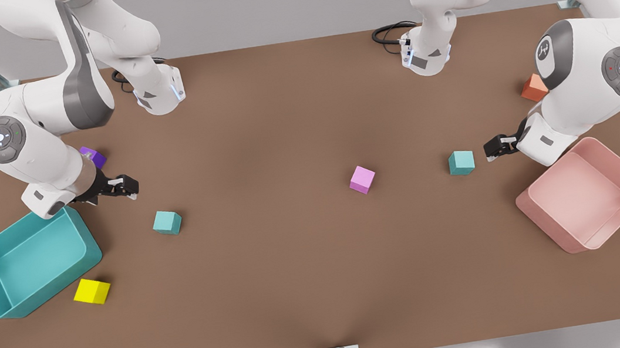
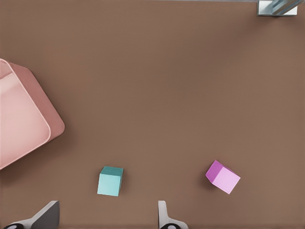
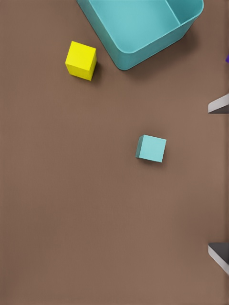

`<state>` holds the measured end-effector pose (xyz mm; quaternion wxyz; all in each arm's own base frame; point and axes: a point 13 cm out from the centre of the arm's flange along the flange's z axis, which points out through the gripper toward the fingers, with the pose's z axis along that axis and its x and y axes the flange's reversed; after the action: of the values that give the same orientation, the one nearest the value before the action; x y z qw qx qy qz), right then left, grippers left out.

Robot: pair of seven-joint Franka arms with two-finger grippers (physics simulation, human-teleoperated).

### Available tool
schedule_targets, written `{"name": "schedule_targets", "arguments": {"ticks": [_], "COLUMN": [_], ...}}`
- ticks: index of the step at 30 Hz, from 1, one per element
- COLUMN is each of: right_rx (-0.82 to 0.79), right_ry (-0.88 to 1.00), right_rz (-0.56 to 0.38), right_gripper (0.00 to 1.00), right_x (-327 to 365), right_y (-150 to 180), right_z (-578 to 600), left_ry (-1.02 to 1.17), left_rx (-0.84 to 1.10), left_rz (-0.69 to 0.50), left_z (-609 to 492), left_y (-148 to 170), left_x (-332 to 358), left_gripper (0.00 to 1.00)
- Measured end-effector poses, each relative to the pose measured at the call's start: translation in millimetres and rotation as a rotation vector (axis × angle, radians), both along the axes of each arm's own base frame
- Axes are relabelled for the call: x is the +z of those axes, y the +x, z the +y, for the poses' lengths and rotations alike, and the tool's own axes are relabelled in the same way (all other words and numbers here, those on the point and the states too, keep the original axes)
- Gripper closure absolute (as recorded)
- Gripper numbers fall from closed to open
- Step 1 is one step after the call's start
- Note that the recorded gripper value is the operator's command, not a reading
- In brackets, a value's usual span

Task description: Stack the two blue cubes on top of each other

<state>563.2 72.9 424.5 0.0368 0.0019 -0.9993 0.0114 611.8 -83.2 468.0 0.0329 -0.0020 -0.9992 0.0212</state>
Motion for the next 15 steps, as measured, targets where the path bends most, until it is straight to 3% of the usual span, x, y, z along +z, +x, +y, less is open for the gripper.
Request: {"name": "schedule_targets", "arguments": {"ticks": [2, 7, 15], "right_rx": [0.006, 0.03, -0.009], "right_ry": [-0.007, 0.003, 0.013], "right_rz": [0.05, -0.017, -0.075], "right_gripper": [0.0, 0.0, 0.0], "right_x": [-53.2, -65.1, -61.5], "right_y": [-13.2, -2.9, 12.4], "right_z": [5.7, 32.1, 25.1], "left_ry": [-0.043, -0.076, -0.048], "left_rx": [-0.058, -0.141, -0.206], "left_rz": [-0.051, -0.001, 0.02], "left_z": [-34.5, -78.1, -106.2], "left_y": [-15.8, -37.3, -25.4], "left_x": [48.7, 50.1, 12.3], "left_gripper": [0.0, 0.0, 0.0]}}
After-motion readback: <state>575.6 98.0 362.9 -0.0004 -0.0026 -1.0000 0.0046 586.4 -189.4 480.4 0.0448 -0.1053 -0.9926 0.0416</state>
